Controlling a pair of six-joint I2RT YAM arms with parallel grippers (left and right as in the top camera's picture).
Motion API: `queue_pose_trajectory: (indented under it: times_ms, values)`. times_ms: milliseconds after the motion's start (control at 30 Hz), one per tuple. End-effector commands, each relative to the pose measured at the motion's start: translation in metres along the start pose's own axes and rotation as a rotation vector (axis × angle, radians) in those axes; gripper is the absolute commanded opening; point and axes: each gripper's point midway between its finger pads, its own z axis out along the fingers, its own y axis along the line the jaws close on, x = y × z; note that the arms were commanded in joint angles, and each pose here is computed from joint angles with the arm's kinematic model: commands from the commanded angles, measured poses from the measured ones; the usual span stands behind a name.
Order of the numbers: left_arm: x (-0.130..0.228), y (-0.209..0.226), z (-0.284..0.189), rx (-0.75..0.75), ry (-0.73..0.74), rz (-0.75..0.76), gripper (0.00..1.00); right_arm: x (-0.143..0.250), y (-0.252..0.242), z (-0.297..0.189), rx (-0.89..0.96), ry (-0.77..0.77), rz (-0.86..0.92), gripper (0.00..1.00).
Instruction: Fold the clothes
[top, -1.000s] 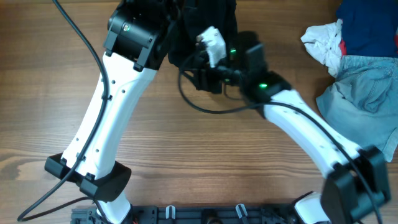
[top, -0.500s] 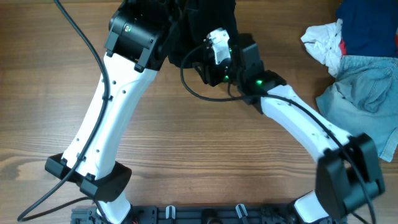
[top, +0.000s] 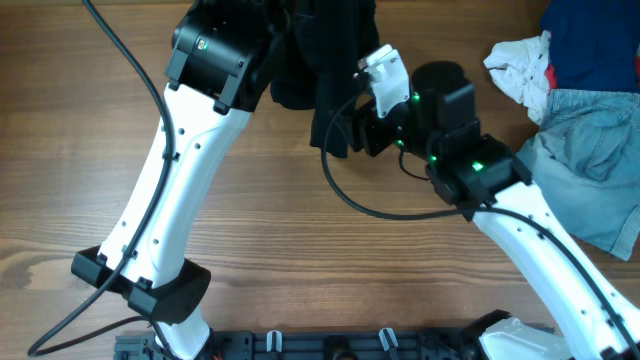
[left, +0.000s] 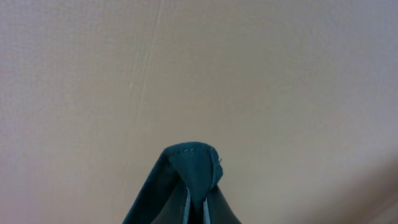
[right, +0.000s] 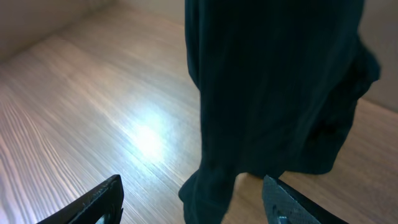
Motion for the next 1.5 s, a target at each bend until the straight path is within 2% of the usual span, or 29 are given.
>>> queue_pose_trajectory:
  times_ms: [0, 300, 433, 467, 533, 633, 833, 933, 1067, 1133, 1233, 1467]
  values:
    - [-0.027, 0.002, -0.014, -0.004, -0.059, -0.028, 0.04, 0.019, -0.003, 0.027, -0.017, 0.059, -0.027, 0.72]
    - [-0.028, 0.002, -0.015, -0.003, -0.061, -0.028, 0.04, 0.047, -0.04, 0.101, 0.097, 0.074, 0.071, 0.67]
    - [-0.028, 0.002, -0.015, -0.003, -0.062, -0.028, 0.04, 0.075, -0.047, 0.123, 0.114, 0.136, 0.098, 0.45]
    - [-0.029, 0.002, -0.016, -0.003, -0.063, -0.028, 0.04, 0.081, -0.048, 0.126, 0.115, 0.151, 0.109, 0.26]
    - [-0.029, 0.003, -0.018, -0.005, -0.056, -0.026, 0.04, 0.083, -0.049, 0.126, 0.115, 0.156, 0.113, 0.04]
    - [-0.035, 0.004, -0.025, -0.009, -0.058, 0.007, 0.04, 0.059, -0.049, 0.11, 0.122, 0.098, 0.105, 0.04]
    - [-0.058, 0.024, -0.059, -0.098, -0.061, 0.104, 0.04, -0.024, -0.072, 0.017, 0.207, -0.135, 0.095, 0.04]
    - [-0.066, 0.043, -0.088, -0.179, -0.033, 0.128, 0.04, -0.074, -0.1, -0.067, 0.369, -0.325, 0.069, 0.04]
    - [-0.068, 0.057, -0.122, -0.211, 0.026, 0.156, 0.04, -0.123, -0.106, -0.166, 0.499, -0.526, -0.006, 0.04]
    - [-0.071, 0.061, -0.137, -0.214, 0.041, 0.162, 0.04, -0.139, -0.101, -0.21, 0.545, -0.598, -0.036, 0.04]
    - [-0.081, 0.065, -0.16, -0.211, 0.036, 0.159, 0.04, -0.149, -0.089, -0.253, 0.58, -0.629, -0.063, 0.04]
    - [-0.117, 0.059, -0.238, -0.12, -0.034, 0.1, 0.04, -0.154, -0.047, -0.329, 0.596, -0.655, -0.105, 0.04]
